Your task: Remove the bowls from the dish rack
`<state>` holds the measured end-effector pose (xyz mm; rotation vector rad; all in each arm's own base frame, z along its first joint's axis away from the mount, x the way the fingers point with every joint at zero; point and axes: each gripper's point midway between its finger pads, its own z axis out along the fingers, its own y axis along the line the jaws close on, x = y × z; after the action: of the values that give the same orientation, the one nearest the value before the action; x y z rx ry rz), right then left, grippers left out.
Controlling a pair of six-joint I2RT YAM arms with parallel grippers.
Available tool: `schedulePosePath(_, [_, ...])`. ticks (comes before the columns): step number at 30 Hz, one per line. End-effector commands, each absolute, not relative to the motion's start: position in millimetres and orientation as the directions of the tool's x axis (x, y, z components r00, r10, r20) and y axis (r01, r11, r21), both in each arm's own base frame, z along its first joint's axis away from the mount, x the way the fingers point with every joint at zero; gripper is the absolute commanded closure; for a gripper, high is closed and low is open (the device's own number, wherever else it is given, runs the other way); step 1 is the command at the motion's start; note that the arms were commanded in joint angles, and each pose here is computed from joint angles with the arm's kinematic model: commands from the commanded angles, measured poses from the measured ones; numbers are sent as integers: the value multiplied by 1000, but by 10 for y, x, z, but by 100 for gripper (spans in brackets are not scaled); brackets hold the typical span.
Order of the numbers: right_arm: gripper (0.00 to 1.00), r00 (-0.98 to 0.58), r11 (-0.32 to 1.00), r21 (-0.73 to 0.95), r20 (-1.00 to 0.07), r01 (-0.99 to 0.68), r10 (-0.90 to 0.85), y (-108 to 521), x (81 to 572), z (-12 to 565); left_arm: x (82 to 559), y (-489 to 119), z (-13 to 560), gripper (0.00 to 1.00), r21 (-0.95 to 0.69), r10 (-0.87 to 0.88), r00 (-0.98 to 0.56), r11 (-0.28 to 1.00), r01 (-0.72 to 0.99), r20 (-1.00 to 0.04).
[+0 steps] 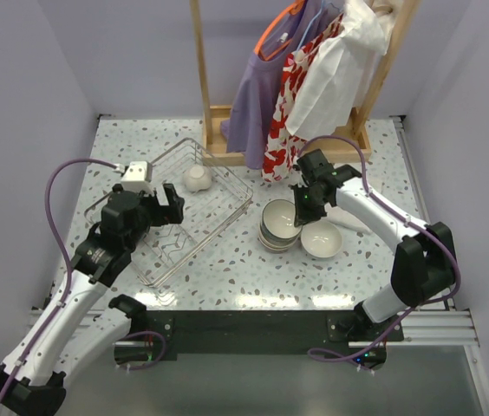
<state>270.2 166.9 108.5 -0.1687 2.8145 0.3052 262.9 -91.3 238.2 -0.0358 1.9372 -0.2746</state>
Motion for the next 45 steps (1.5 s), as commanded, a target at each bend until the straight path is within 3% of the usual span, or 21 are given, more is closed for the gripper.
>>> schedulePosePath(1, [100,-929,952,266,-368,-153,-47,1814,2790,1214,2631,-912,2418,0,-227,-176,-355,968,106,-918])
schedulePosePath(7, [92,-929,950,274,-369,-147,-37,1832,2794,1106,2634,-922,2396,0,-228,-175,-361,968,108,-916])
schedulePosePath(13, [78,-929,949,278,-368,-150,-39,1821,2755,1082,2631,-929,2389,0,-233,-180,-362,966,110,-915])
schedulePosePath(26, [32,-891,962,208,-449,-177,-67,1648,2760,1557,2666,-880,2353,0,-226,-187,-384,972,61,-904])
schedulePosePath(33, [3,-855,966,178,-514,-187,-71,1559,2775,1827,2735,-632,2319,0,-136,-162,-422,986,-92,-892])
schedulePosePath(45, [1,-812,961,156,-575,-230,-101,1509,2774,1924,2661,63,2119,0,236,-123,-592,838,-492,-796])
